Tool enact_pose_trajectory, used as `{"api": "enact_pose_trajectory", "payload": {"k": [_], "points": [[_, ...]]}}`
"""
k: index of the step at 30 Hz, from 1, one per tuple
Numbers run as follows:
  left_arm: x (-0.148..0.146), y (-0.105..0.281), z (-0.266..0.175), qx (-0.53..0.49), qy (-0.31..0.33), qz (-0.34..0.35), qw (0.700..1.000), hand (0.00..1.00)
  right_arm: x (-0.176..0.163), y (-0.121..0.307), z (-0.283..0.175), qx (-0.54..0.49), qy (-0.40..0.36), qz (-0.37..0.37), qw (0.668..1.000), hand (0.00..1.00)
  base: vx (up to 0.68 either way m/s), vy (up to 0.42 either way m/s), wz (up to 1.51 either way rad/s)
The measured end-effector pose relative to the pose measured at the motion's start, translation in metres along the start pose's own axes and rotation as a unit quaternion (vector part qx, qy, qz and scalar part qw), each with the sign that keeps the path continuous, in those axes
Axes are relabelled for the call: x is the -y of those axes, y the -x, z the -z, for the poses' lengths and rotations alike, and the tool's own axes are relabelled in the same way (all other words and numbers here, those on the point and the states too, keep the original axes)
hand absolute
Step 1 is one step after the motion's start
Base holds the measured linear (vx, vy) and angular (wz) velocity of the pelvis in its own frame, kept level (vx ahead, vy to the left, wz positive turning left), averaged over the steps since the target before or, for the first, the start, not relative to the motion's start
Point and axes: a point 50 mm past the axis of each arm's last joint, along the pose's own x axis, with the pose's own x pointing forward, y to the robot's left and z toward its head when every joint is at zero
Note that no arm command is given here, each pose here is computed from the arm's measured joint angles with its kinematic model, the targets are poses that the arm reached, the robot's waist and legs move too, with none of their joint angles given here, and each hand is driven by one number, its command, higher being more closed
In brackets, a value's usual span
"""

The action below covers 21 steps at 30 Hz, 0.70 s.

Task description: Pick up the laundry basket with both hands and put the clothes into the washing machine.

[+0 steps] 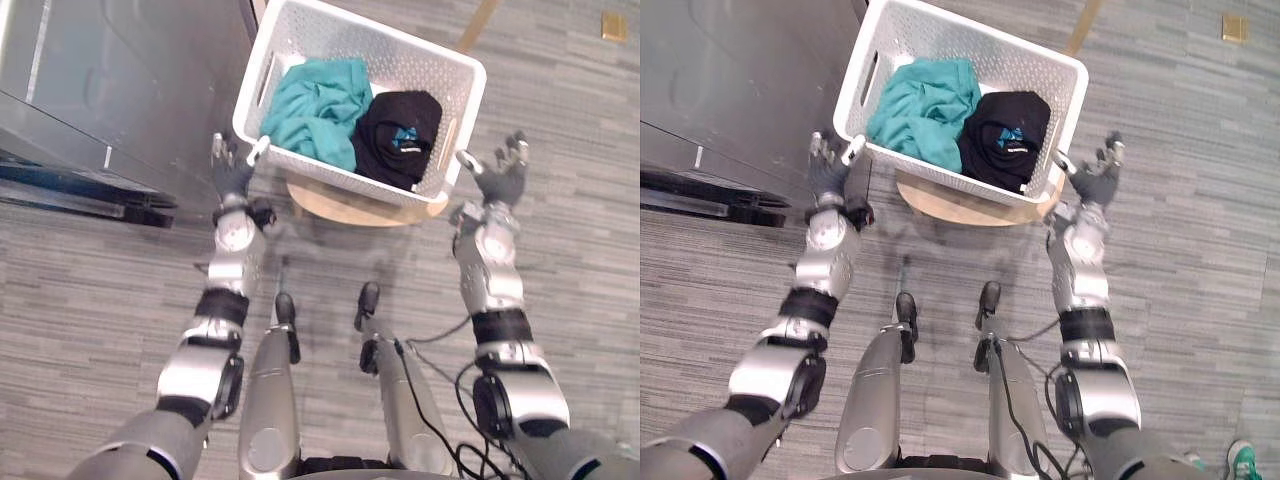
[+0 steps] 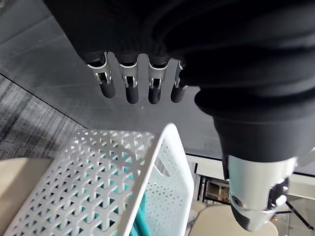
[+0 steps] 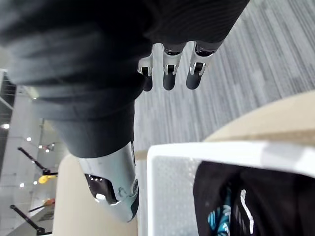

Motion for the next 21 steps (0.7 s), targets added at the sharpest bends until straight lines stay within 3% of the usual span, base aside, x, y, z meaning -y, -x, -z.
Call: {"api": "enact_pose_trajectory", "payload": {"k": [2,7,10,15,18,21], "points": [[-0.012,0.014,0.016,-0.024,-0.009,0.003,1.0,0.0,0.03,0.017,0.025,-0.041,0.048,0.021,0.998,0.0,0.08,-0.019,0.03],[-0.042,0.054,0.053,-0.088,-0.031,-0.004,0.996,0.0,0.068,0.054,0.06,-0.116,0.11,0.028,0.987,0.0,0.11,-0.018,0.12],[-0.065,0.092,0.083,-0.156,-0.053,0.001,0.986,0.0,0.097,0.094,0.1,-0.219,0.158,0.018,0.963,0.0,0.16,0.005,0.22],[-0.108,0.163,0.14,-0.318,-0.106,-0.003,0.942,0.0,0.118,0.168,0.15,-0.38,0.215,-0.056,0.898,0.0,0.1,0.028,0.15],[-0.137,0.209,0.166,-0.422,-0.139,-0.03,0.895,0.0,0.118,0.199,0.167,-0.44,0.231,-0.095,0.862,0.0,0.02,0.043,0.19],[-0.154,0.237,0.174,-0.471,-0.154,-0.043,0.868,0.0,0.121,0.212,0.171,-0.464,0.243,-0.113,0.844,0.0,0.0,0.039,0.31]]}}
